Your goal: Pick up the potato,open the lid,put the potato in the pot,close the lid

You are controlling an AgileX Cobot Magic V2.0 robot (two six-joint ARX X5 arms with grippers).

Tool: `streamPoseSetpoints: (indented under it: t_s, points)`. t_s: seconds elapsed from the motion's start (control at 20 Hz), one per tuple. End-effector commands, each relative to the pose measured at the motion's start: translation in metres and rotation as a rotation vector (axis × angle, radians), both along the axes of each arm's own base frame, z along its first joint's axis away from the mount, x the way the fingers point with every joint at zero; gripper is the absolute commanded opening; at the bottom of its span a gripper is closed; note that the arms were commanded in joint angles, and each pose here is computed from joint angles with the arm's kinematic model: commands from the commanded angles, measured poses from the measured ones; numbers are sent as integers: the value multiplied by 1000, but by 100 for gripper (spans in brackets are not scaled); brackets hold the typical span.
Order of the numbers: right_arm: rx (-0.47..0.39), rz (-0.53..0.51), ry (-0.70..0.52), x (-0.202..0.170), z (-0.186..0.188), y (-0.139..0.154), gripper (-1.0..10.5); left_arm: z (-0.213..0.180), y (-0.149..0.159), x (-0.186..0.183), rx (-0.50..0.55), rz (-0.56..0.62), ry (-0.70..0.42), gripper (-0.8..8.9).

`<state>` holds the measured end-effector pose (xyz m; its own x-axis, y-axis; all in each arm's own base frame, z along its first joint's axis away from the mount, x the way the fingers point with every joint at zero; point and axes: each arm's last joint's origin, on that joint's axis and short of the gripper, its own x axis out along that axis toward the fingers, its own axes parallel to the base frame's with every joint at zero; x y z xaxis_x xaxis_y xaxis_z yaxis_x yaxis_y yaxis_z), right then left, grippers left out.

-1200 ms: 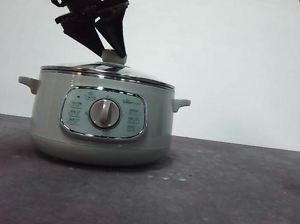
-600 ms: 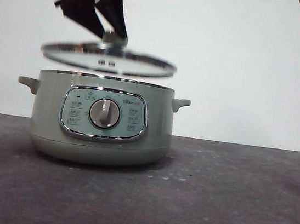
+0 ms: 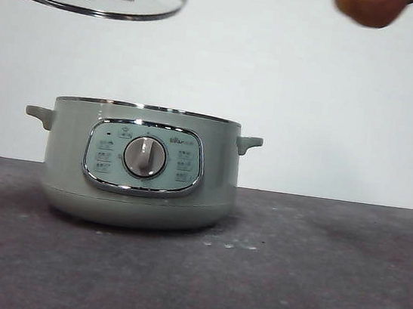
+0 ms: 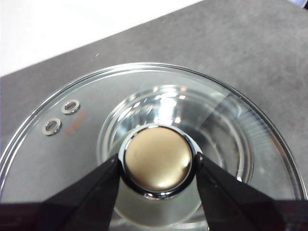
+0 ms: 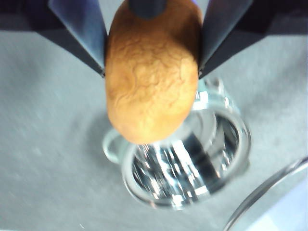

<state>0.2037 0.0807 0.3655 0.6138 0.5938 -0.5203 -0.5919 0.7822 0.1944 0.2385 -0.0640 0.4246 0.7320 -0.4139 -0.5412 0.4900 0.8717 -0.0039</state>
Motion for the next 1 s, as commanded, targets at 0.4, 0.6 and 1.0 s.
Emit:
streamPoseSetpoints:
  t_s: [0.4, 0.6, 1.0]
  points:
    - [2, 182, 28, 91, -7, 98, -16, 32, 33, -73, -8, 28, -88, -6]
    - [-32, 239, 47, 132, -14, 148, -16, 32, 39, -108, -1, 29, -124, -6]
    - [-171, 298, 89, 182, -72, 219, -16, 32, 46, -158, -25, 48, -163, -6]
